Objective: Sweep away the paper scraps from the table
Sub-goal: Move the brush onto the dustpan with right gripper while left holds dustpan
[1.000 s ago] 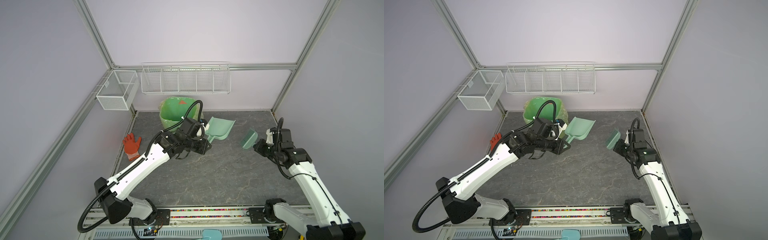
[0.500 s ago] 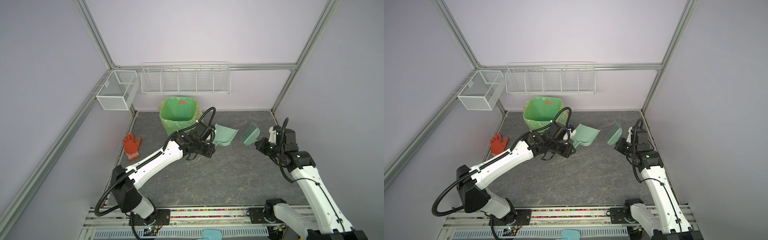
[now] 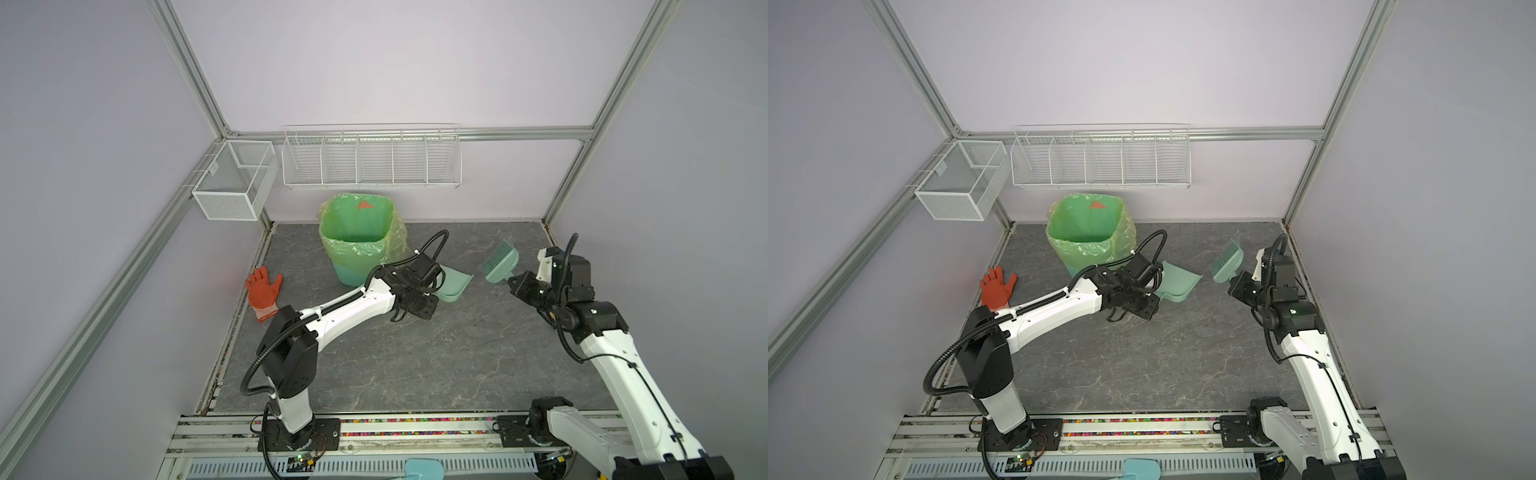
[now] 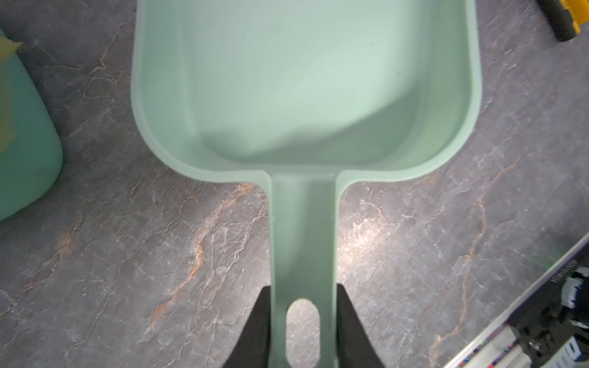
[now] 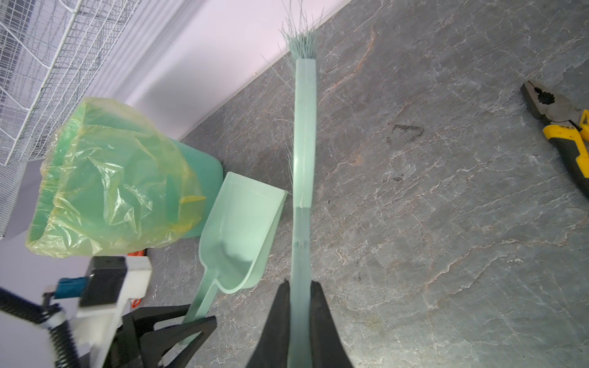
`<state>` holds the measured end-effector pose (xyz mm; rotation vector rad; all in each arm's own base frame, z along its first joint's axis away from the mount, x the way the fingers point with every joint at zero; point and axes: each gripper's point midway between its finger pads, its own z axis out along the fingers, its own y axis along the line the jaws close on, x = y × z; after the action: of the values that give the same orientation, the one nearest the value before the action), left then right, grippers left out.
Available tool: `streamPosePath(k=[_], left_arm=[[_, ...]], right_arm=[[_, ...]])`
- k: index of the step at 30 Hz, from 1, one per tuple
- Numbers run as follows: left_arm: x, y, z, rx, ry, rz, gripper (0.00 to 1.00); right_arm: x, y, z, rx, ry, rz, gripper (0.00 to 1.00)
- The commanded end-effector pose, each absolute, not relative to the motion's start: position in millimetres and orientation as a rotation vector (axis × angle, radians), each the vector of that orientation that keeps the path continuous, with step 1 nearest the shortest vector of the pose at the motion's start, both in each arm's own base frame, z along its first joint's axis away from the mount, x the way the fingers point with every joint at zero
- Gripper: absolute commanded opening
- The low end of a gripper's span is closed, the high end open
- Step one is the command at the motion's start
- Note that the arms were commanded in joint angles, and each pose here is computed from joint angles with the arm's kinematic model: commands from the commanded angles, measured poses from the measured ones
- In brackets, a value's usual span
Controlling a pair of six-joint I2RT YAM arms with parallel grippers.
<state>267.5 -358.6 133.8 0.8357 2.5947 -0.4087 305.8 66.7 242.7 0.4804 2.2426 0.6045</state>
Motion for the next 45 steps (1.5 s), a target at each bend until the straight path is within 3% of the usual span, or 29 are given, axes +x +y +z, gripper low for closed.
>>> streamPosePath(k=[1, 36, 45], left_arm=[[280, -370, 137, 0.846, 2.543, -0.389, 0.00], [343, -392, 77, 0.832, 2.508, -0.241, 0.00], [353, -386, 71, 0.822, 2.503, -0.203, 0.00]], right_arm=[[318, 71, 250, 0.463, 2.190, 0.647, 0.07], [344, 163, 223, 0.293, 2.274, 0.926, 0.07], [366, 181, 187, 0.321, 2.328, 0.958, 0.07]])
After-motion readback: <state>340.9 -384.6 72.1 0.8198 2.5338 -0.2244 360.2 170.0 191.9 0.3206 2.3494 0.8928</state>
